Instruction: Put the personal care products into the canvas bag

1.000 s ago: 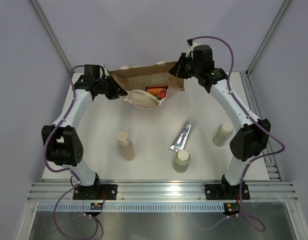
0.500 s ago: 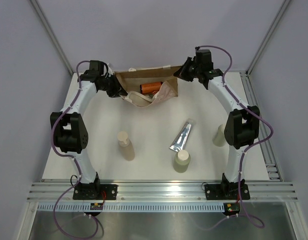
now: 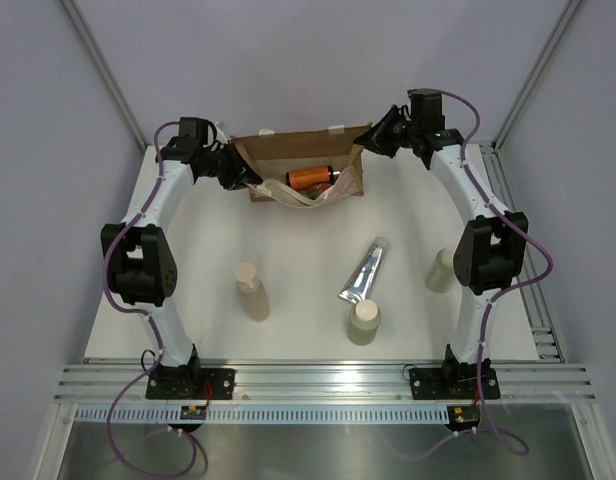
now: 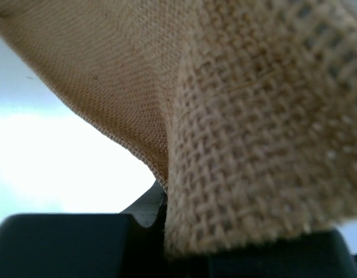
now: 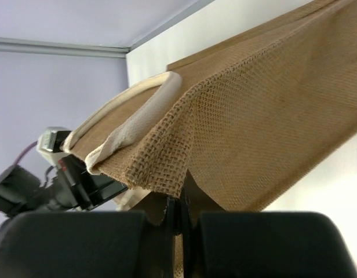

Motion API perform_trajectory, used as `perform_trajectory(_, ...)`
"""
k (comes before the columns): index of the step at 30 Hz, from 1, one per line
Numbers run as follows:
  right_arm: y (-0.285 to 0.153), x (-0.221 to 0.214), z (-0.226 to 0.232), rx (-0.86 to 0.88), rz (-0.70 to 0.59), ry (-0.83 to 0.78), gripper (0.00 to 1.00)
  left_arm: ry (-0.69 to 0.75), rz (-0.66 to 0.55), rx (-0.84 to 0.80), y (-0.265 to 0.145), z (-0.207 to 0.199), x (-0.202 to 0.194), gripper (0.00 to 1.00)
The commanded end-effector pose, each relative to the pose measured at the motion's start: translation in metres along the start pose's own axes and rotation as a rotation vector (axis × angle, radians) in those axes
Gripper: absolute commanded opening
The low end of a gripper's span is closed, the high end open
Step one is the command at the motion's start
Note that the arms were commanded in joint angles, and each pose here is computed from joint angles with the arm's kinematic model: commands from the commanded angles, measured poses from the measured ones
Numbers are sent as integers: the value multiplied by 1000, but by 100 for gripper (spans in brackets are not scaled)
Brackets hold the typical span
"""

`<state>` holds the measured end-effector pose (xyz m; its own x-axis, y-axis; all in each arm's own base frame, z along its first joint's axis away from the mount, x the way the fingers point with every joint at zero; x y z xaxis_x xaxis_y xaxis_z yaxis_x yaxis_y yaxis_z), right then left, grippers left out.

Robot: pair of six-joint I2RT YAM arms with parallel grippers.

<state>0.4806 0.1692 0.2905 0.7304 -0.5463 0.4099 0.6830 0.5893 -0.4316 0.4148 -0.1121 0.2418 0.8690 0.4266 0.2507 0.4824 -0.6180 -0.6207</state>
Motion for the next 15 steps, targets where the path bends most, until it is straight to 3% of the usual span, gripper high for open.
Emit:
perform_trajectory(1,-89,24,102,315,-99,-15,0,-48,-133,-243,-57,-61,14,0)
perform_trajectory(5,-115,37,129,438,-122,90,0,-236,-246,-255,-58,-53,25,0)
perform_trajectory(7,-100,46,118,386,-178,98,0,-292,-276,-249,-52,-42,36,0)
perform_trajectory(11,-36,58,37,119,-261,30,0,-375,-256,-128,-17,-8,44,0)
perform_trajectory(12,-18,53,4,41,-250,52,0,-365,-266,-119,-18,-10,50,0)
perform_trajectory(15,1,46,-35,-55,-219,-52,0,-340,-259,-51,-10,1,53,0)
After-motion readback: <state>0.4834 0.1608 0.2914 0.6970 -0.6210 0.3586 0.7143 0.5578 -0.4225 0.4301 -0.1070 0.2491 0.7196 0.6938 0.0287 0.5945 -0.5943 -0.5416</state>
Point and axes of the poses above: each gripper's point midway between its finger pads, its own y axis out along the fingers, its own z axis along the line the jaws close on, x = y × z, the point moved 7 cm from there along -y, back along the fingers, and after that the axes turned 2 degrees about -y, right-handed, at the moved point
